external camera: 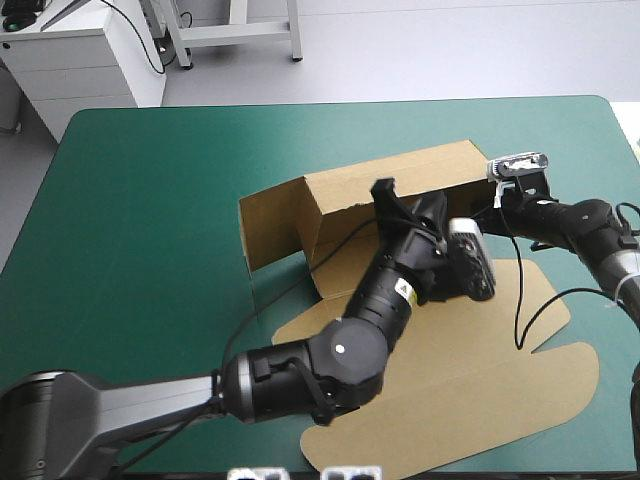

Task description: Fold the box

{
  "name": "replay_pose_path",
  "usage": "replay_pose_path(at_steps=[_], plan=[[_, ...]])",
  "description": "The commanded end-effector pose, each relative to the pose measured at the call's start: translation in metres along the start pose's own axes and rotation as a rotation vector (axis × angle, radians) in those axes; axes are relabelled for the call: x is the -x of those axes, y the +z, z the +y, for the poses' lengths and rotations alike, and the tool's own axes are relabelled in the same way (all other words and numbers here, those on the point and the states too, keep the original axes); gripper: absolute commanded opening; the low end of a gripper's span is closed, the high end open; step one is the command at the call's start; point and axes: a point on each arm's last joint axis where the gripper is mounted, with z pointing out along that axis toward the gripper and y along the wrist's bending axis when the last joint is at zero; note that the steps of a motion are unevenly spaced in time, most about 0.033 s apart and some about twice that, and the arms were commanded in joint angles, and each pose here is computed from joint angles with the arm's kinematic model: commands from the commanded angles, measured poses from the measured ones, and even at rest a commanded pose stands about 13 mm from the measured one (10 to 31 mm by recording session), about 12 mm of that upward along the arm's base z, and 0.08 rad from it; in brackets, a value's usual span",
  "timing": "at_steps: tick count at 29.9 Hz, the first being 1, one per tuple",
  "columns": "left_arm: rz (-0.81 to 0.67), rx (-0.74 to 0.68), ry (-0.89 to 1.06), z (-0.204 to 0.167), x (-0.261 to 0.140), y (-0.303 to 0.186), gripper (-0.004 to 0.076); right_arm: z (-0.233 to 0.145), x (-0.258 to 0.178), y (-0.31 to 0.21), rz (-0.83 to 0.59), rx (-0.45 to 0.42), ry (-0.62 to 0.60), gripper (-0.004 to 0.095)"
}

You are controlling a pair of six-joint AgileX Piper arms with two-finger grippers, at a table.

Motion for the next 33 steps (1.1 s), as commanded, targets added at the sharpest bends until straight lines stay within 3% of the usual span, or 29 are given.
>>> replay_pose_path(at_steps=[1, 9, 16, 20, 23, 29, 33], plan=[[-0.038, 0.160, -0.139, 0.079, -0.003, -0.022, 0.0005, 0.005, 0.023, -0.010, -0.037, 0.030, 0.044, 0.0003], [0.099, 0.300, -0.411, 0.176, -0.068, -0.025, 0.0005, 0.006, 0.055, -0.034, 0.051, 0.003, 0.058, 0.0003], [0.299, 0.440, -0.627, 0.239, -0.150, -0.042, 0.0005, 0.026, 0.069, -0.050, 0.152, 0.103, 0.101, 0.0003], [0.407, 0.443, -0.740, 0.256, -0.191, -0.052, 0.0005, 0.051, 0.072, -0.048, 0.198, 0.131, 0.050, 0.0002], [0.485, 0.446, -0.838, 0.263, -0.219, -0.058, 0.0005, 0.068, 0.069, -0.039, 0.238, 0.094, 0.008, 0.0003], [0.624, 0.374, -0.966, 0.260, -0.268, -0.067, 0.0005, 0.074, 0.062, -0.017, 0.367, 0.078, 0.073, 0.0002], [0.645, 0.315, -0.996, 0.255, -0.280, -0.068, 0.0005, 0.071, 0.072, 0.000, 0.369, 0.078, 0.101, 0.0002]])
